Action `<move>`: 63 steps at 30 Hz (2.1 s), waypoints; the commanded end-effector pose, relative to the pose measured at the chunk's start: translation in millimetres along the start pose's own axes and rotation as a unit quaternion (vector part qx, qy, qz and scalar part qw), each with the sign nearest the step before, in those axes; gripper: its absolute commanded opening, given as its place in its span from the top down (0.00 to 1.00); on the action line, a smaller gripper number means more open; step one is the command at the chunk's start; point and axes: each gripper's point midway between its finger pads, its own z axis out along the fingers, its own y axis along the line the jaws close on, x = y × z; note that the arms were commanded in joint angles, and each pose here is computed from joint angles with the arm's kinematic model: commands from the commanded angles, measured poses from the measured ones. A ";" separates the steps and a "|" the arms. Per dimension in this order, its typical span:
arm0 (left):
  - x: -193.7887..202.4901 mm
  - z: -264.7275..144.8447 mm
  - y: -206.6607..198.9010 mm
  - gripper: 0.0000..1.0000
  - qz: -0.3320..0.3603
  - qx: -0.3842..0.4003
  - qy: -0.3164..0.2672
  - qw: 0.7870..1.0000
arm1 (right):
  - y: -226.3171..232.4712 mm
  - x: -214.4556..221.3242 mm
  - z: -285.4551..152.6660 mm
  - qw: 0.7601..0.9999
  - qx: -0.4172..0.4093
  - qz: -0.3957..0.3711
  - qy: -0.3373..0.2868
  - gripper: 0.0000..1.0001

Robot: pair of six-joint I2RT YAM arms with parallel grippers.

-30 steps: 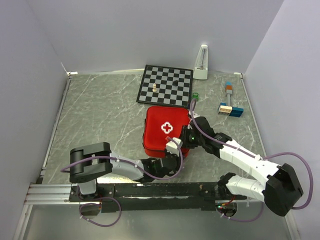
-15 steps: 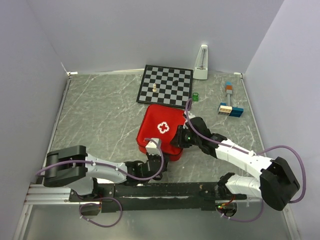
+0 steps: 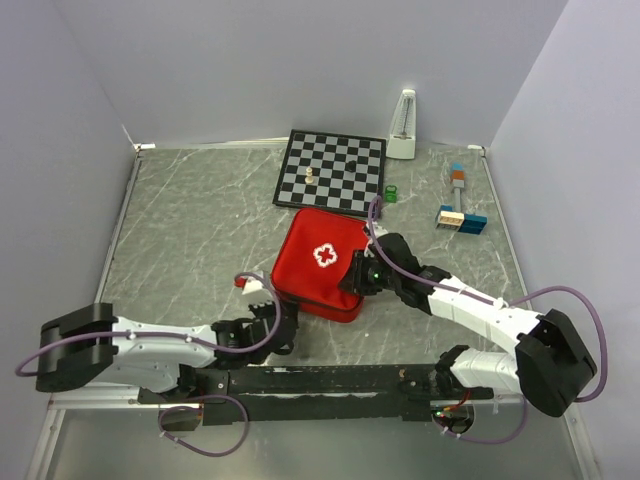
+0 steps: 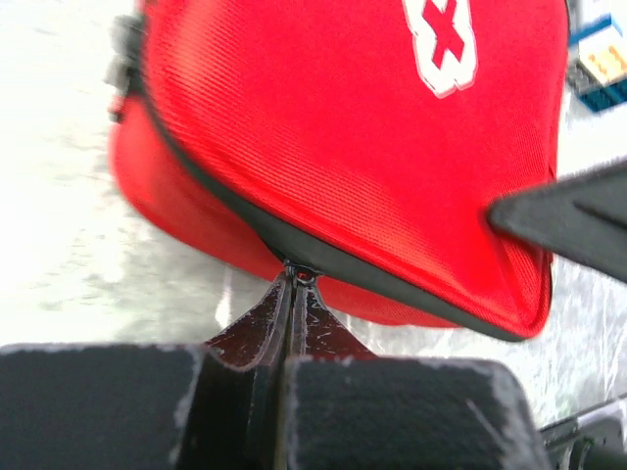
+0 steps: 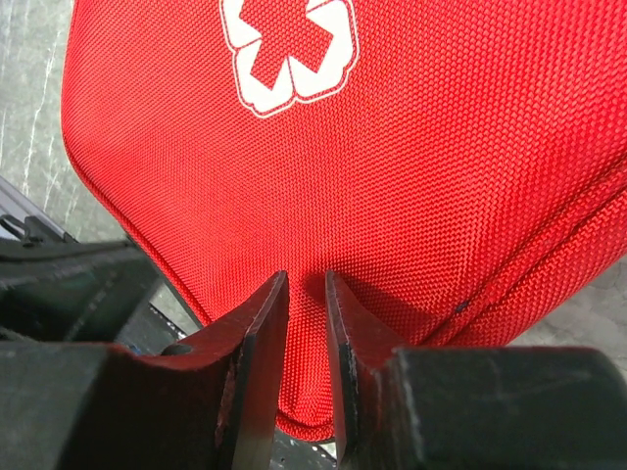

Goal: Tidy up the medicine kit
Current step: Zip the medicine box at the center of the board.

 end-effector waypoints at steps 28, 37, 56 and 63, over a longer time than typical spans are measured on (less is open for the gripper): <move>-62.6 6.9 43.4 0.99 0.052 0.005 -0.031 0.998 | -37.2 -3.4 -71.3 0.990 0.140 -0.011 -0.027 0.25; 0.4 -17.5 -42.8 0.99 0.151 0.119 0.032 0.981 | -31.5 1.9 -72.2 0.993 0.097 0.043 -0.043 0.04; 112.5 16.0 -171.2 0.99 0.266 0.249 0.110 0.925 | -31.0 -26.6 -141.9 0.979 0.114 0.054 -0.161 0.12; 107.2 14.2 -151.0 0.99 0.252 0.226 0.111 0.934 | -22.0 -28.8 -96.8 0.988 0.097 0.043 -0.113 0.23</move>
